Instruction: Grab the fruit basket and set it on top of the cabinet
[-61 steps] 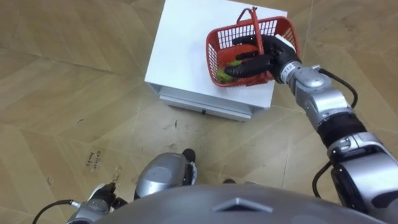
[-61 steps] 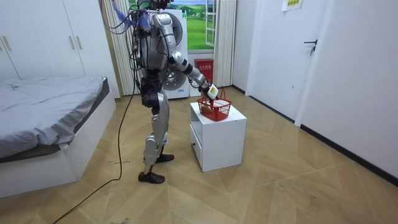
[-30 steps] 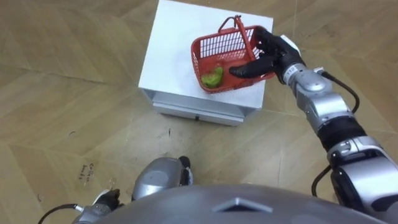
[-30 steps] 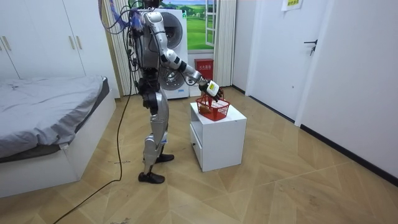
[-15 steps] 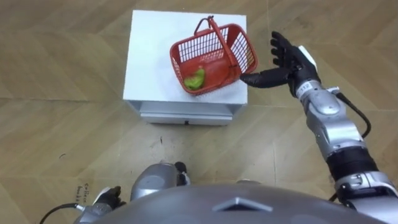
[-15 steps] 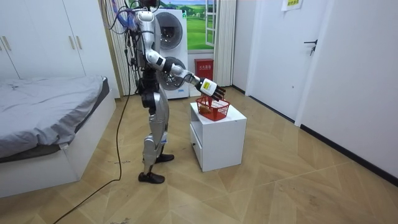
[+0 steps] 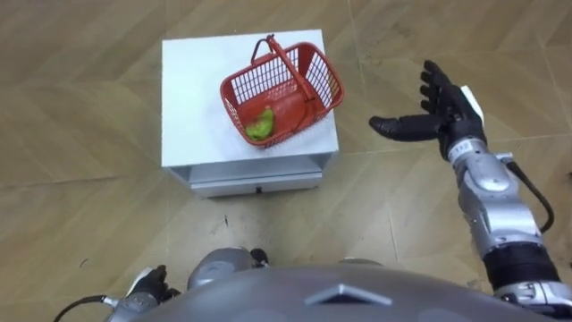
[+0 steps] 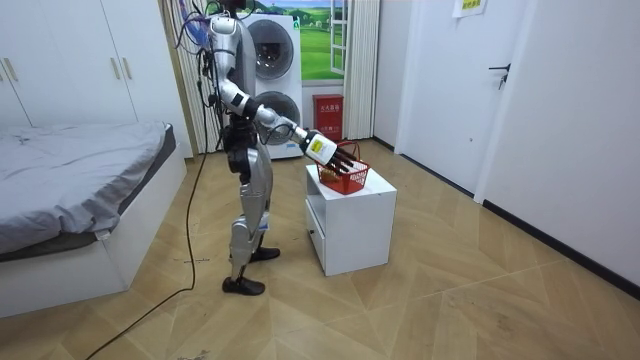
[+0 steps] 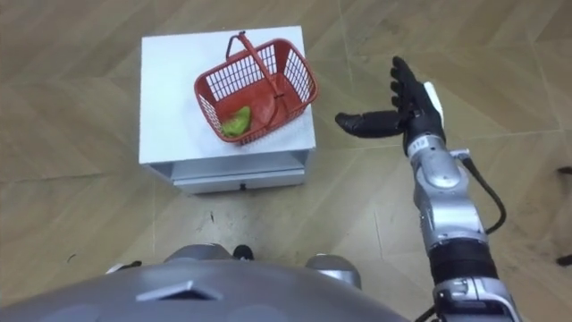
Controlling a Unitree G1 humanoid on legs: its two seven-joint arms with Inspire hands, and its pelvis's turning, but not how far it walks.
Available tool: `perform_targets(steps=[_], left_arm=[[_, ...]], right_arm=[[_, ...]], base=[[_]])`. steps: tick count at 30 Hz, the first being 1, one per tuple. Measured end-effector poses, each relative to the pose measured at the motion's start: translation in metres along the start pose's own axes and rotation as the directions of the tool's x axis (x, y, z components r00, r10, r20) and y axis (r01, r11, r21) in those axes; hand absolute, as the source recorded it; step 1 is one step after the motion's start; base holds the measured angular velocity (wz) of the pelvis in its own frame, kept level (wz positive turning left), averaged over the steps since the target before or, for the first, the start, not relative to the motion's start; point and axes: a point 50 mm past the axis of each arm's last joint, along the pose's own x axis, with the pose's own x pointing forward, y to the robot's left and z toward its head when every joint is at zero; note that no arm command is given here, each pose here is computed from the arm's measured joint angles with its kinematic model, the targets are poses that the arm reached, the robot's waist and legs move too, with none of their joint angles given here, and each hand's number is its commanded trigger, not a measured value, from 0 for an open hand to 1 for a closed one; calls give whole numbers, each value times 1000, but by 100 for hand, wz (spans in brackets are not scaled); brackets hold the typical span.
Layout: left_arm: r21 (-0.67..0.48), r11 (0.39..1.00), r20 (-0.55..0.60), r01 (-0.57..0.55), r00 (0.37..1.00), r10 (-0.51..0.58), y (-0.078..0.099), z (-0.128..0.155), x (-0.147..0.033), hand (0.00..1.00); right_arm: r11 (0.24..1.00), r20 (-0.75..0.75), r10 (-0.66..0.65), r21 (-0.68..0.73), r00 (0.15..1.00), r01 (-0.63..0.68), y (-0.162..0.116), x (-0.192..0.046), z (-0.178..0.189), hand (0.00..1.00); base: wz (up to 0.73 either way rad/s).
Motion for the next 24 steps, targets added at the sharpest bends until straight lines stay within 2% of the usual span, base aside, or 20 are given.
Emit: perform_targets(steps=[4,9,17,24], left_arm=[[-22,1000,-4,-21,1000,21,3,-1,0,0],[18,999,-1,-38,999,38,4,1,0,0],[31,1000,-59,5,998,-3,-7,-7,0,0],[21,997,-124,70,990,-67,-15,-16,-1,0]], right_arm=[[999,-214,-27,-38,976,19,-4,-11,-54,0],[999,-499,-49,-34,865,37,-7,-46,-126,0],[996,-681,-22,47,732,75,3,-79,-169,0],[997,-827,0,-44,563,-66,5,-104,-192,0]], base=[[-4],[-3],[-4],[3]])
